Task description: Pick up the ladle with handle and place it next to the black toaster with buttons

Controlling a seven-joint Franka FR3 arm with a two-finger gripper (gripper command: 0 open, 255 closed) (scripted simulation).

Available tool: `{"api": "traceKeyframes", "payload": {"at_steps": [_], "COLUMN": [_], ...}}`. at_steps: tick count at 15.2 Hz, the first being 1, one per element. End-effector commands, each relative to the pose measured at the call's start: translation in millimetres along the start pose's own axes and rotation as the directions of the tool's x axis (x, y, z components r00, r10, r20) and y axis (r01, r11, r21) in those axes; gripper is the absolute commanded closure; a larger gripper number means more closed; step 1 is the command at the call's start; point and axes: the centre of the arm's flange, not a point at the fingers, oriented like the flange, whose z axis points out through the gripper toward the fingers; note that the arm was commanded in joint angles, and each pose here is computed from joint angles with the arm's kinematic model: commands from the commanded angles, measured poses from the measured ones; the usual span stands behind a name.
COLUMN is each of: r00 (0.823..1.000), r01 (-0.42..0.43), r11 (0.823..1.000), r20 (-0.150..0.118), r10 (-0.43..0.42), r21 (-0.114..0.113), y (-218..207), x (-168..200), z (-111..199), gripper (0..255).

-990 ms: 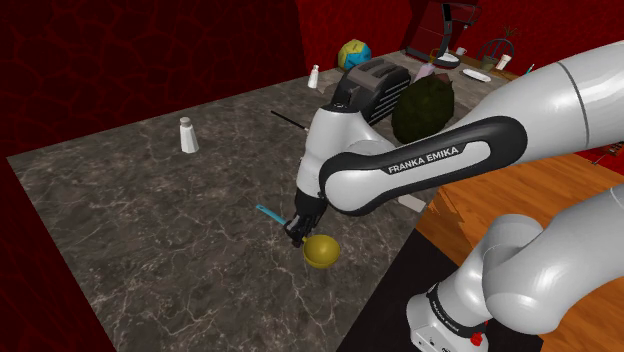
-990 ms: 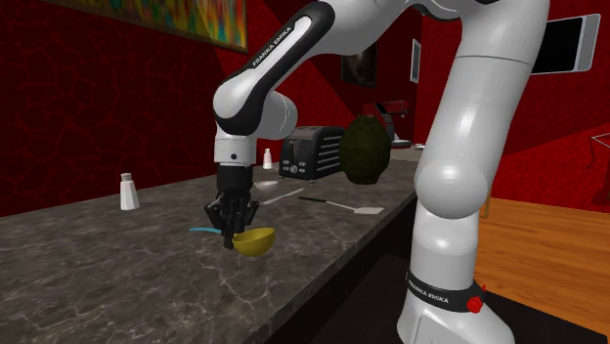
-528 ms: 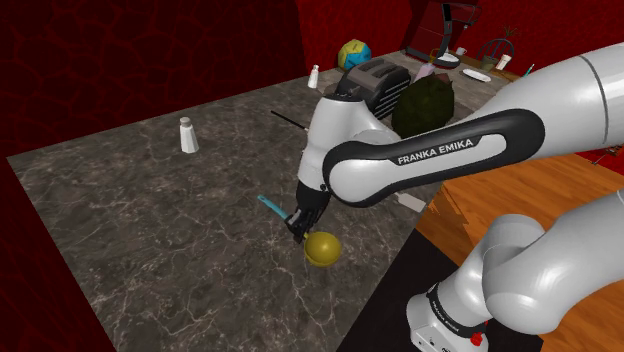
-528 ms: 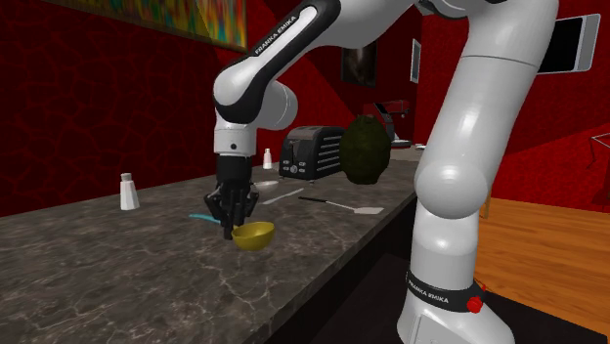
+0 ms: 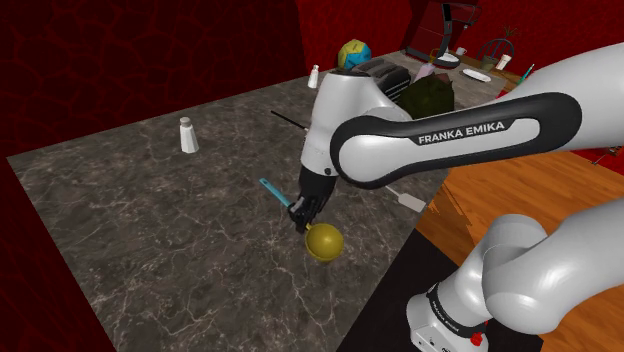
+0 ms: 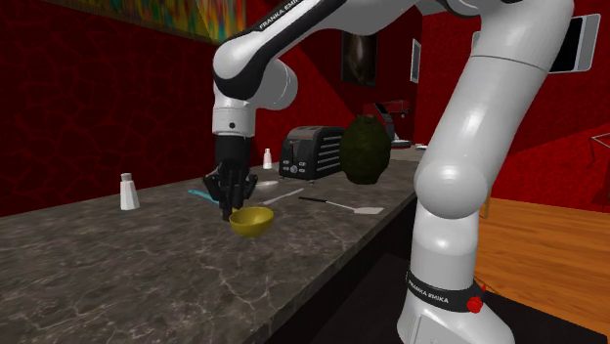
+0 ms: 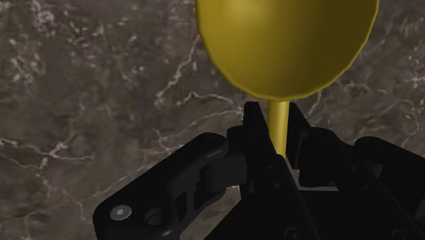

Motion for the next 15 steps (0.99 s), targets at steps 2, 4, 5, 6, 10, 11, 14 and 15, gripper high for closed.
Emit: {"api": "traceKeyframes", "payload": {"at_steps": [2, 4, 5, 6, 10, 11, 14, 15], "r00": [1.000, 1.000, 1.000, 1.000, 1.000, 1.000, 1.000, 1.000], "r01": [0.000, 0.000, 0.000, 0.000, 0.000, 0.000, 0.000, 0.000], "r11": [1.000, 1.000, 1.000, 1.000, 1.000, 1.000, 1.000, 1.000], "r20": [0.000, 0.000, 0.000, 0.000, 0.000, 0.000, 0.000, 0.000], "r10": [0.000, 0.000, 0.000, 0.000, 0.000, 0.000, 0.000, 0.000], "r21": [0.000, 0.000, 0.000, 0.000, 0.000, 0.000, 0.000, 0.000], "y": [-3, -4, -5, -6, -10, -11, -14, -15], "x": [-2, -3, -3, -4, -5, -6, -7, -7], "z": [-16, -27, -32, -37, -58, -63, -79, -84], "gripper": [255, 255, 255, 255, 255, 255, 255, 255]}}
